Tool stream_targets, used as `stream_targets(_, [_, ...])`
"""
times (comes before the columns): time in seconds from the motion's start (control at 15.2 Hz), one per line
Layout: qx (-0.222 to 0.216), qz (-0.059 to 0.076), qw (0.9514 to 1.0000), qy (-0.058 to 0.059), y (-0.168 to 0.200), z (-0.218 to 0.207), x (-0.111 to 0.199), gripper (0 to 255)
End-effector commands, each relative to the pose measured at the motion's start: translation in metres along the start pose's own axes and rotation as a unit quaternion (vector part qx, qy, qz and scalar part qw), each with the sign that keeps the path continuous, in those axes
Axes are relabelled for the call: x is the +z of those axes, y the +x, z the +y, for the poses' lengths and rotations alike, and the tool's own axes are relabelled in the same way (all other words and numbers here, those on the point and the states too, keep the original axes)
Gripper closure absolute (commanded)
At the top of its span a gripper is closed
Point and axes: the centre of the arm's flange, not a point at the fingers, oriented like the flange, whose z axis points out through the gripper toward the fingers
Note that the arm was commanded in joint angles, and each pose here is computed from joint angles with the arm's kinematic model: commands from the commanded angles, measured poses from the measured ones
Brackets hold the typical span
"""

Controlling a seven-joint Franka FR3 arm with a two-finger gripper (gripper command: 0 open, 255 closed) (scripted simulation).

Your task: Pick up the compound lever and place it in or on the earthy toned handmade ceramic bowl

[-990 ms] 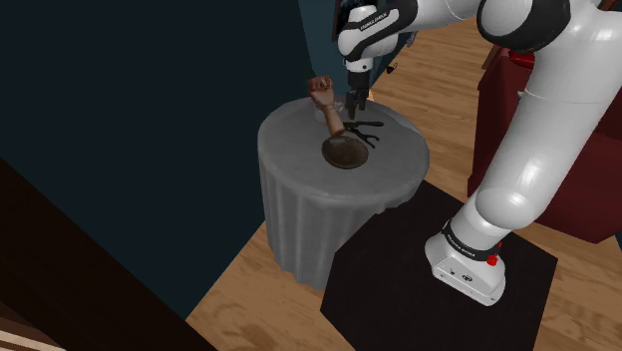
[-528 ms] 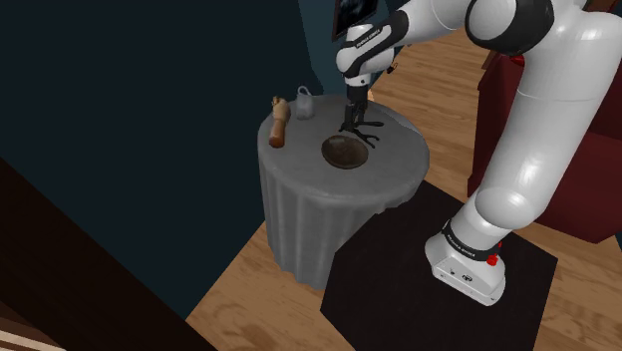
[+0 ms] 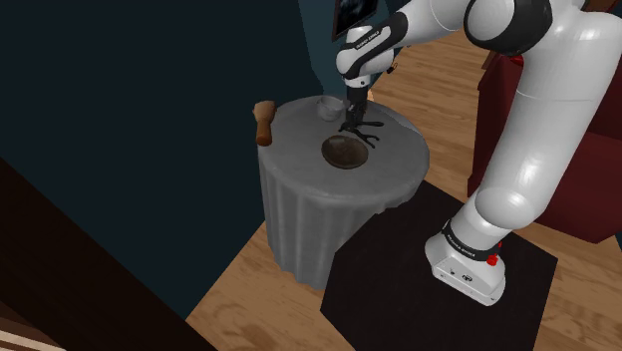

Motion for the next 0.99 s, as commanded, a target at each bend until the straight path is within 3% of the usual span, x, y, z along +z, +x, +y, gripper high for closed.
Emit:
stream_targets(0.0, [0.000, 0.000, 1.0000, 0.000, 0.000, 0.000, 0.000, 255])
stream_targets(0.53, [0.000, 0.000, 1.0000, 0.000, 0.000, 0.000, 0.000, 255])
stream_targets(0.92, [0.000, 0.000, 1.0000, 0.000, -0.006, -0.003, -0.031, 255])
